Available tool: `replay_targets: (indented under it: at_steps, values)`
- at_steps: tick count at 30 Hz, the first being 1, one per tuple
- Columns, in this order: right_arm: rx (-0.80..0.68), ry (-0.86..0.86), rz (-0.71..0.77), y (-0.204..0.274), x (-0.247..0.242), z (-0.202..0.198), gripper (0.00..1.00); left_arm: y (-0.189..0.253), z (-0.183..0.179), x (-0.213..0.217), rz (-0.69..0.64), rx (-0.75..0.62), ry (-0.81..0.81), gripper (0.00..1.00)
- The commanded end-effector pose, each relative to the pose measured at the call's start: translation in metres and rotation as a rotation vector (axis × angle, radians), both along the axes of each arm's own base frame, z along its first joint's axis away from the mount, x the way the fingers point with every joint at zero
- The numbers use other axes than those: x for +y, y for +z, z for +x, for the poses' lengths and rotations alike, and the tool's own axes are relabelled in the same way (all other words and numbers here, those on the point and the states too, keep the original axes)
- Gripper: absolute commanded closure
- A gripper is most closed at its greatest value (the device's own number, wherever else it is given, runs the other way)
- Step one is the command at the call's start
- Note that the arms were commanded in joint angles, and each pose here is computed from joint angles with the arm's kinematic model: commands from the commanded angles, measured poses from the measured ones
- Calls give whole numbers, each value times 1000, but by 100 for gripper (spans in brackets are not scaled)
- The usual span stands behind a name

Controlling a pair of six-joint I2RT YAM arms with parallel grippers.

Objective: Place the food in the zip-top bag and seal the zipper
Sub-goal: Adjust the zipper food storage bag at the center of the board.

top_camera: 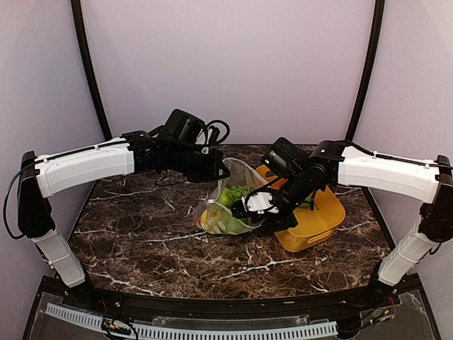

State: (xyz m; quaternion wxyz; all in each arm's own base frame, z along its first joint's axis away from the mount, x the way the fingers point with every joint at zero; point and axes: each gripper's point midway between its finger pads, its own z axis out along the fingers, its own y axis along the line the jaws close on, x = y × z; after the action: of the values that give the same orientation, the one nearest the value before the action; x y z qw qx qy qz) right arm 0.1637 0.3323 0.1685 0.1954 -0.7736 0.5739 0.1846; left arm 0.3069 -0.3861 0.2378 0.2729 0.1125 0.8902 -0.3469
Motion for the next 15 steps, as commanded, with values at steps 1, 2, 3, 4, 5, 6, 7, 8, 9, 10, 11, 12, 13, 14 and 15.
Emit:
replay_targets:
  at_steps: [1, 2, 3, 4, 5, 6, 7, 8, 9, 10, 11, 12, 13, 14, 15]
  values:
    - [-58, -36, 1, 0, 10, 15, 67, 13, -8, 9, -8, -16, -14, 99]
    - [-69, -43, -3, 0, 11, 18, 70, 13, -7, 10, -7, -16, -15, 99]
    - [-79, -48, -5, -1, 12, 21, 72, 12, -8, 10, -3, -15, -16, 99]
    - [-88, -53, -9, -1, 12, 23, 75, 12, -8, 10, -1, -15, -19, 99]
    - [-91, -55, -10, -1, 12, 25, 79, 12, -8, 10, -1, -16, -20, 99]
    - [-95, -58, -9, 0, 13, 26, 85, 12, -9, 10, 1, -19, -24, 99]
    - [-98, -58, -2, 3, 14, 26, 92, 12, -9, 10, 6, -18, -26, 99]
    - [-102, -57, 8, 8, 16, 26, 98, 12, -9, 10, 12, -24, -33, 99]
    - [-108, -55, 23, 14, 17, 26, 100, 13, -10, 11, 25, -21, -39, 99]
    - [-115, -51, 43, 23, 19, 25, 100, 13, -10, 12, 41, -33, -54, 99]
    - [-119, -47, 70, 34, 22, 24, 100, 15, -12, 14, 64, -28, -67, 99]
    - [-126, -45, 104, 48, 25, 24, 100, 15, -13, 15, 99, -53, -104, 99]
    - [-136, -42, 150, 66, 28, 23, 100, 14, -17, 19, 144, -40, -128, 99]
    - [-137, -35, 181, 77, 31, 21, 100, 16, -19, 22, 184, -69, -169, 99]
    - [-133, -30, 203, 85, 33, 19, 100, 15, -23, 28, 238, -65, -195, 99]
